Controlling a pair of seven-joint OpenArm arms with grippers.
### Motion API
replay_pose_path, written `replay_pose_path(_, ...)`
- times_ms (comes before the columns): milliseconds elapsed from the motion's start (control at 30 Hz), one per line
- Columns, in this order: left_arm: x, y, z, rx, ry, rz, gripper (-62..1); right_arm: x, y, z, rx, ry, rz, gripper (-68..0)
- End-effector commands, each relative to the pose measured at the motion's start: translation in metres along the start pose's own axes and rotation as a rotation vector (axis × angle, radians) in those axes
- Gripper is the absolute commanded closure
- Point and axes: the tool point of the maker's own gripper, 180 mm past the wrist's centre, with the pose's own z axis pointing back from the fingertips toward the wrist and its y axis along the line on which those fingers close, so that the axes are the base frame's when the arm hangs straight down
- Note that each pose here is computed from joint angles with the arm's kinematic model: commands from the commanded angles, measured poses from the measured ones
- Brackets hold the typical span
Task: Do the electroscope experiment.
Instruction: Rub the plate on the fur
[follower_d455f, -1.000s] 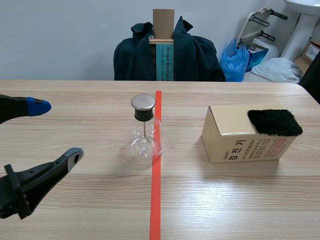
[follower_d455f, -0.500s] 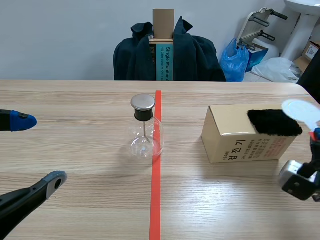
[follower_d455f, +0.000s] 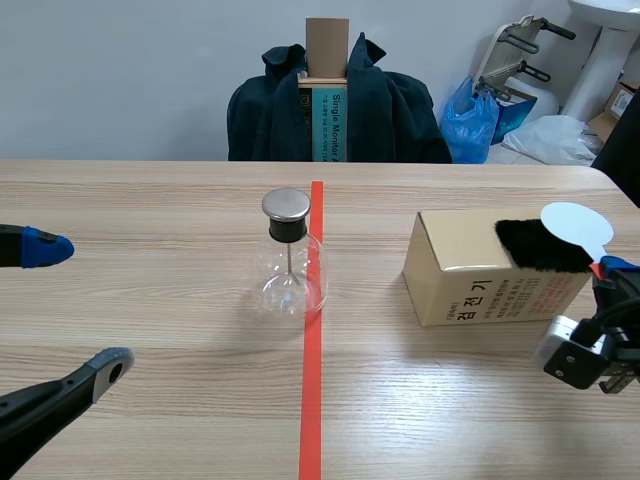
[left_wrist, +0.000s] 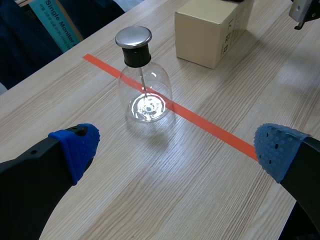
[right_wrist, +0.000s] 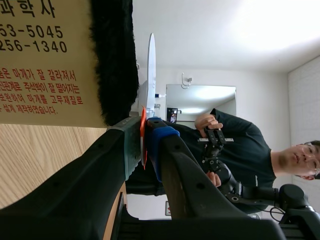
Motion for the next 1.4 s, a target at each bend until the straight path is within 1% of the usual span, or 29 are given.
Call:
replay_pose_path(0, 0.008, 0.001, -0.002, 0.002, -0.033, 0.004, -62.3, -0.004, -0.022, -0.005, -0.082, -0.008, 0.042, -0.6)
replay_pose_path(167, 0.008, 0.001, -0.002, 0.002, -0.033, 0.004, -62.3, -0.004, -0.021, -0.005, -0.073, -0.008, 0.038, -0.7)
replay_pose_path(233, 0.008, 0.001, -0.002, 0.002, -0.033, 0.004, -62.3, -0.002, -0.015, -0.005, -0.040, -0.024, 0.025, -0.6)
replay_pose_path(267, 0.008, 0.001, -0.002, 0.002, -0.033, 0.004, -62.3, 0.002, -0.009, -0.005, -0.008, -0.046, 0.020, -0.6)
replay_pose_path(333, 0.008, 0.001, -0.002, 0.002, -0.033, 0.004, -62.3, 0.016, 0.003, -0.002, 0.051, -0.124, 0.017, -0.7)
replay_pose_path(367, 0.008, 0.001, -0.002, 0.002, -0.033, 0.004, -62.3, 0.023, 0.006, 0.000, 0.069, -0.162, 0.009, -0.7)
replay_pose_path(400, 0.008, 0.001, -0.002, 0.002, -0.033, 0.004, -62.3, 0.028, 0.007, 0.002, 0.072, -0.186, 0.007, -0.7)
replay_pose_path(433, 0.008, 0.001, -0.002, 0.002, -0.033, 0.004, -62.3, 0.028, 0.007, 0.002, 0.072, -0.190, 0.007, -0.7)
replay_pose_path(467, 0.008, 0.001, -0.002, 0.002, -0.033, 0.004, -62.3, 0.024, 0.007, 0.001, 0.072, -0.167, 0.008, -0.7)
replay_pose_path(533, 0.008, 0.001, -0.002, 0.002, -0.033, 0.004, -62.3, 0.006, 0.006, -0.001, 0.069, -0.071, 0.010, -0.6)
replay_pose_path(567, 0.008, 0.001, -0.002, 0.002, -0.033, 0.004, -62.3, -0.001, 0.006, -0.001, 0.068, -0.036, 0.012, -0.6)
replay_pose_path(600, 0.008, 0.001, -0.002, 0.002, -0.033, 0.004, -62.3, -0.004, 0.005, -0.001, 0.067, -0.024, 0.014, -0.6)
replay_pose_path(633, 0.008, 0.001, -0.002, 0.002, -0.033, 0.004, -62.3, -0.003, 0.005, -0.001, 0.067, -0.031, 0.014, -0.7)
replay_pose_path(733, 0.008, 0.001, -0.002, 0.002, -0.034, 0.004, -62.3, 0.023, 0.007, 0.002, 0.070, -0.163, 0.002, -0.7)
replay_pose_path(767, 0.008, 0.001, -0.002, 0.003, -0.034, 0.004, -62.3, 0.026, 0.007, 0.003, 0.070, -0.176, 0.000, -0.7)
replay_pose_path(800, 0.008, 0.001, -0.002, 0.004, -0.034, 0.005, -62.3, 0.023, 0.007, 0.002, 0.068, -0.152, -0.001, -0.6)
replay_pose_path(867, 0.008, 0.001, -0.002, 0.009, -0.036, 0.009, -62.3, 0.001, 0.005, 0.000, 0.062, -0.036, 0.006, -0.7)
replay_pose_path(900, 0.008, 0.001, -0.002, 0.011, -0.037, 0.009, -62.3, -0.004, 0.006, 0.000, 0.065, -0.010, 0.006, -0.7)
replay_pose_path(933, 0.008, 0.001, -0.002, 0.011, -0.037, 0.010, -62.3, -0.002, 0.007, 0.000, 0.068, -0.023, 0.011, -0.7)
replay_pose_path(1000, 0.007, 0.001, -0.002, 0.011, -0.034, 0.010, -62.3, 0.022, 0.010, 0.003, 0.083, -0.144, 0.027, -0.7)
replay_pose_path(1033, 0.007, 0.001, -0.002, 0.011, -0.033, 0.010, -62.3, 0.030, 0.011, 0.004, 0.084, -0.183, 0.023, -0.7)
replay_pose_path(1067, 0.007, 0.001, -0.002, 0.011, -0.032, 0.010, -62.3, 0.032, 0.011, 0.004, 0.083, -0.182, 0.017, -0.7)
replay_pose_path(1100, 0.006, 0.001, -0.002, 0.011, -0.026, 0.009, -62.3, 0.025, 0.011, 0.003, 0.081, -0.138, 0.013, -0.7)
replay_pose_path(1167, 0.006, 0.001, -0.002, 0.011, -0.026, 0.009, -62.3, 0.005, 0.012, 0.001, 0.083, -0.025, 0.015, -0.6)
replay_pose_path(1200, 0.005, 0.001, -0.002, 0.011, -0.024, 0.009, -62.3, -0.001, 0.011, 0.001, 0.083, 0.002, 0.020, -0.7)
replay_pose_path(1233, 0.005, 0.001, -0.002, 0.011, -0.022, 0.009, -62.3, -0.001, 0.011, 0.001, 0.084, -0.005, 0.025, -0.7)
replay_pose_path(1267, 0.005, 0.001, -0.002, 0.011, -0.022, 0.009, -62.3, 0.008, 0.011, 0.002, 0.086, -0.055, 0.026, -0.7)
replay_pose_path(1333, 0.005, 0.001, -0.002, 0.011, -0.022, 0.009, -62.3, 0.031, 0.012, 0.004, 0.086, -0.170, 0.013, -0.7)
replay_pose_path(1367, 0.005, 0.001, -0.002, 0.011, -0.022, 0.009, -62.3, 0.035, 0.013, 0.004, 0.085, -0.182, 0.007, -0.7)
